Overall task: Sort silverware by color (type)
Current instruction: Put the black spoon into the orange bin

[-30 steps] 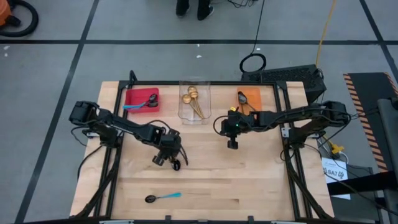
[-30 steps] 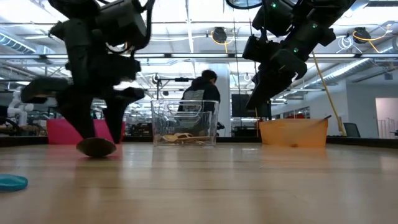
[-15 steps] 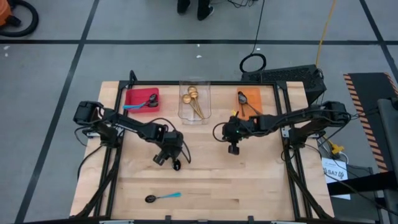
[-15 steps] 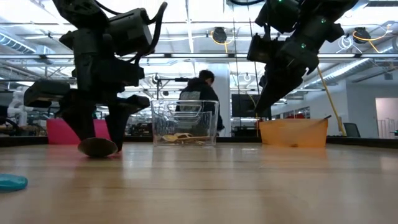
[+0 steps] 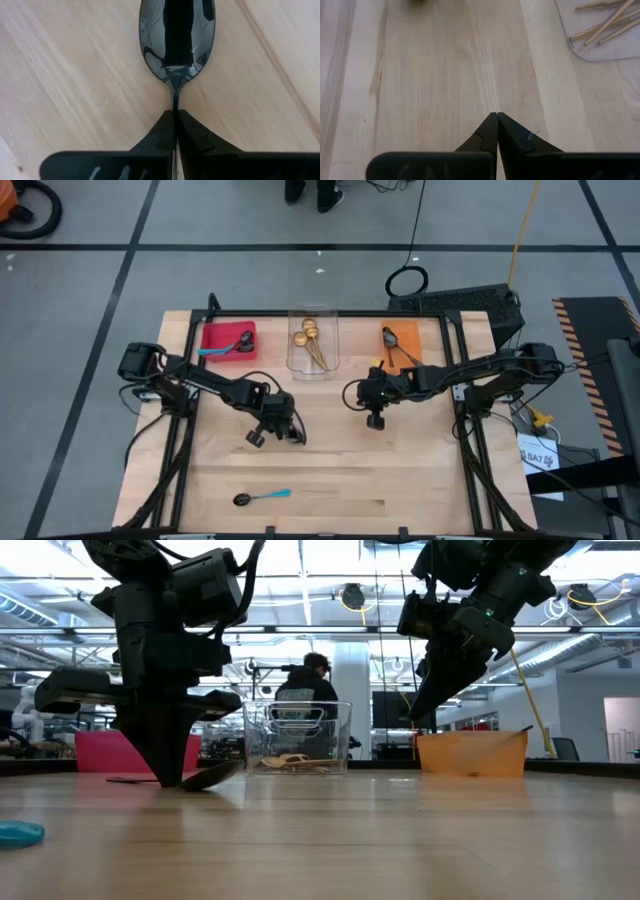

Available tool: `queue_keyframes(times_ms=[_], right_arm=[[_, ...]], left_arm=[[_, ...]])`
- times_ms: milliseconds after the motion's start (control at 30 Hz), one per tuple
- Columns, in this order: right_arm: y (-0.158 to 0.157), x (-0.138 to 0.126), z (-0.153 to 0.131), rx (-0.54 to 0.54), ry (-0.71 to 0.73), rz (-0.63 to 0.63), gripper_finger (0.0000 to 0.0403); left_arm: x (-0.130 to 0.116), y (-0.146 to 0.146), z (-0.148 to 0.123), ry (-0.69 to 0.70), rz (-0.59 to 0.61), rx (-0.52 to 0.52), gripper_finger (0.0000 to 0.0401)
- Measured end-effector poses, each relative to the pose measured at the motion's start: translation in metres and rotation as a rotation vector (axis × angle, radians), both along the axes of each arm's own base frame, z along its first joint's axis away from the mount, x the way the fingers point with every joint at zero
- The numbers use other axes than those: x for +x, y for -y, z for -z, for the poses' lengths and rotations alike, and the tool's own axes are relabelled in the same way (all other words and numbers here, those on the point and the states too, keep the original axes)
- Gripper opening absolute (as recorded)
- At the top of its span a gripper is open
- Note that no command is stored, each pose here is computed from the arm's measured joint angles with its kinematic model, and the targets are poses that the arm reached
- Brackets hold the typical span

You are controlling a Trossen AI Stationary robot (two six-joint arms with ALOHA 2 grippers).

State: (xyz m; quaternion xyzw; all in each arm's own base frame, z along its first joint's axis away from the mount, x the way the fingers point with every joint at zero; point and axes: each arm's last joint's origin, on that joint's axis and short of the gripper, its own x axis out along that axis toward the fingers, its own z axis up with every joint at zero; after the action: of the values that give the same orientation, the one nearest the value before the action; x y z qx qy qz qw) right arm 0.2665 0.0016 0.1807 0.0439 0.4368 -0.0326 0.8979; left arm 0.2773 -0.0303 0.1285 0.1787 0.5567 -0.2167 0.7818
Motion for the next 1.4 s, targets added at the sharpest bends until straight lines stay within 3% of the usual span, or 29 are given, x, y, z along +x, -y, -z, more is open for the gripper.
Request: queue_keyframes(times_ms=[133,233,533,767,867,967,1100,1233,1400], right_arm=[[0.0,0.0,0.0,-0.015,-0.005,-0.018,0.0004],[0.0,-0.001,0.001,-0.032,-0.01,-0.034,0.0004],[0.004,0.005,-0.004,-0.177,0.058,0.011,0.0004],[0.007,0.024,-0.029,-0.296,0.363,0.03,0.0004],[0.007,0.029,-0.04,-0.324,0.489,0.027,0.0004],[0.009,0.033,-0.051,-0.323,0.603,0.077,0.0004],[0.014,0.034,-0.058,-0.29,0.678,0.168,0.0004],[0.014,0.035,-0.064,-0.189,0.761,0.233,0.0022],[0.015,0.036,-0.069,-0.088,0.834,0.288,0.0097]], left_arm=[[-0.001,-0.001,-0.006,0.021,-0.045,-0.004,0.001],[-0.002,-0.004,-0.013,0.059,-0.115,0.054,0.0009],[-0.007,-0.011,-0.068,0.372,-0.367,0.184,0.0009],[-0.007,-0.013,-0.09,0.555,-0.478,0.354,0.0009],[-0.005,-0.016,-0.095,0.625,-0.609,0.426,0.0009],[-0.004,-0.018,-0.101,0.715,-0.78,0.426,0.0009],[0.0,-0.019,-0.108,0.855,-0.989,0.324,0.0009],[0.004,-0.014,-0.107,0.888,-1.024,0.273,0.0009],[0.005,-0.013,-0.108,0.914,-1.059,0.25,0.0009]])
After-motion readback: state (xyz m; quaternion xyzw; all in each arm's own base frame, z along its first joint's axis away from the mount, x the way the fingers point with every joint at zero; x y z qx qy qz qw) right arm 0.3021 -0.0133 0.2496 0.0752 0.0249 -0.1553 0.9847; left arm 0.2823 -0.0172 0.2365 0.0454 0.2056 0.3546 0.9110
